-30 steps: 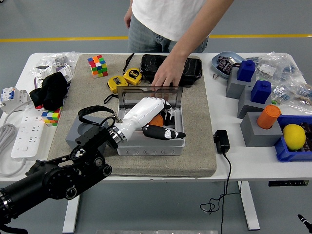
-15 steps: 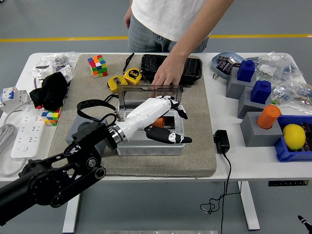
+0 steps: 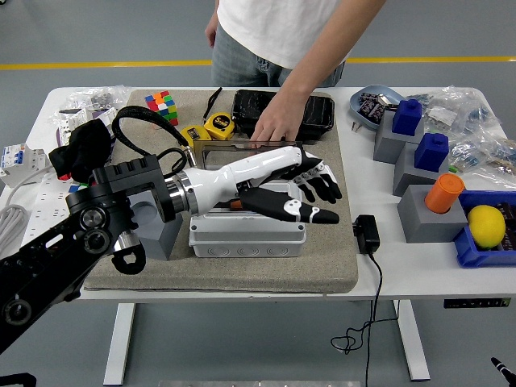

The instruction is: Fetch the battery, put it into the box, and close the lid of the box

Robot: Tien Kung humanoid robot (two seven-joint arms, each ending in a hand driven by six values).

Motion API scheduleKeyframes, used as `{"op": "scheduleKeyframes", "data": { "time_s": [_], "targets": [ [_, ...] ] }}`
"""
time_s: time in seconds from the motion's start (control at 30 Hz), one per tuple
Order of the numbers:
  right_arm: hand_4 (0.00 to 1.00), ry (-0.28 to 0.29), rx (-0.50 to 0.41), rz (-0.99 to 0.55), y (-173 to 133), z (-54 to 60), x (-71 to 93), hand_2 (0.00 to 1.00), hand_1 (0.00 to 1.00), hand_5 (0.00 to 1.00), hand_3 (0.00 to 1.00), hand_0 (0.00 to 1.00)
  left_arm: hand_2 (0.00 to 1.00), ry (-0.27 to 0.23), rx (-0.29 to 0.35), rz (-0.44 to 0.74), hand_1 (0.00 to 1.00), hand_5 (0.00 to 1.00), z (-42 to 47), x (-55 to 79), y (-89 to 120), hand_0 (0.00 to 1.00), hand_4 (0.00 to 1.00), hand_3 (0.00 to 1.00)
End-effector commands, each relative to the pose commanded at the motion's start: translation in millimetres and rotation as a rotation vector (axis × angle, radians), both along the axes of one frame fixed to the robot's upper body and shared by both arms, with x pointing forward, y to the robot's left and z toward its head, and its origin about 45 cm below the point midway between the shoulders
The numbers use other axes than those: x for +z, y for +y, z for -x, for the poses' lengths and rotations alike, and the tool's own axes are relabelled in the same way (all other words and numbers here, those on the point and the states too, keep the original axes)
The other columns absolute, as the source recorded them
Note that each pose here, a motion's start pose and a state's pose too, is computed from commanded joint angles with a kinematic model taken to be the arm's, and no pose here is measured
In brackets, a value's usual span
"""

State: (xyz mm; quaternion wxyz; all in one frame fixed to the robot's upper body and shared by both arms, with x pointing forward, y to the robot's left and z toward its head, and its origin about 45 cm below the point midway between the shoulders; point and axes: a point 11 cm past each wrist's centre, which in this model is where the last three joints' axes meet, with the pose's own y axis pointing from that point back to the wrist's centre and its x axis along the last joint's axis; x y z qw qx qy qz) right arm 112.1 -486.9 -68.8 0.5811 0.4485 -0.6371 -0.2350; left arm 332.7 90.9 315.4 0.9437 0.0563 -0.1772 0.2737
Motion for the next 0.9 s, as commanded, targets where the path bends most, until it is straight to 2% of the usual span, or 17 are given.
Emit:
{"op": "scheduleKeyframes", "data": {
  "time_s": [0.1,0.2,0.23,0.33,0.4,0.43,0.5,0.6,0.63,0.8,0.83,0.9],
  "targets": [
    [0.998,0.000,-0.001,0.001,0,0.2,0.0,0.803,0.836,0.998,0.827,0.864,0.596,0.029,0.090,0.224,0.644,0.655,-18.0,18.2,14,0.561,0.998,0.563],
    [0.998,-0.002,0.000,-0.001,0,-1.0,0.0,0.803,0.836,0.998,0.827,0.864,0.596,0.047,0.232,0.471,0.644,0.655,-40.9,37.0,39,0.561,0.998,0.563],
    [0.998,-0.004,0.000,-0.001,1,-1.5,0.1,0.802,0.834,0.998,0.827,0.864,0.693,0.056,0.278,0.529,0.736,0.651,-46.9,40.6,48,0.667,0.998,0.619],
    [0.998,-0.006,0.000,-0.001,1,-2.4,0.4,0.802,0.834,0.998,0.827,0.864,0.693,0.104,0.417,0.637,0.736,0.651,-62.2,42.7,72,0.667,0.998,0.619],
    [0.998,-0.007,-0.002,0.001,0,-2.2,0.7,0.802,0.834,0.998,0.827,0.864,0.693,0.057,0.506,0.576,0.736,0.651,-67.4,37.4,80,0.667,0.998,0.619],
    [0.998,-0.006,-0.003,0.001,0,-1.9,0.7,0.802,0.835,0.998,0.827,0.862,0.767,0.040,0.550,0.532,0.821,0.679,-70.4,30.9,83,0.802,0.998,0.725],
    [0.998,-0.006,-0.003,0.002,-1,-1.8,0.8,0.802,0.835,0.998,0.827,0.862,0.767,-0.004,0.627,0.434,0.821,0.679,-75.6,18.3,88,0.802,0.998,0.725],
    [0.998,-0.008,-0.004,0.002,-1,-2.7,1.0,0.802,0.835,0.998,0.827,0.862,0.767,-0.049,0.654,0.276,0.821,0.679,-80.9,-1.8,87,0.802,0.998,0.725],
    [0.998,-0.009,-0.003,0.001,0,-3.4,1.1,0.800,0.834,0.998,0.828,0.862,0.866,-0.061,0.656,0.213,0.963,0.887,-82.9,-10.1,87,0.998,0.998,0.819],
    [0.998,-0.013,-0.003,0.001,0,-5.4,1.6,0.800,0.834,0.998,0.828,0.862,0.866,-0.113,0.656,-0.075,0.963,0.887,-89.9,-46.7,91,0.998,0.998,0.819],
    [0.998,-0.012,-0.003,0.001,0,-4.9,1.6,0.800,0.833,0.998,0.828,0.861,0.968,-0.124,0.652,-0.133,0.998,0.998,-90.2,-52.9,92,0.998,0.998,0.905],
    [0.998,-0.011,-0.004,0.003,-1,-4.0,1.5,0.800,0.833,0.998,0.828,0.861,0.968,-0.158,0.641,-0.216,0.998,0.998,-89.5,-58.5,92,0.998,0.998,0.905]
  ]
}}
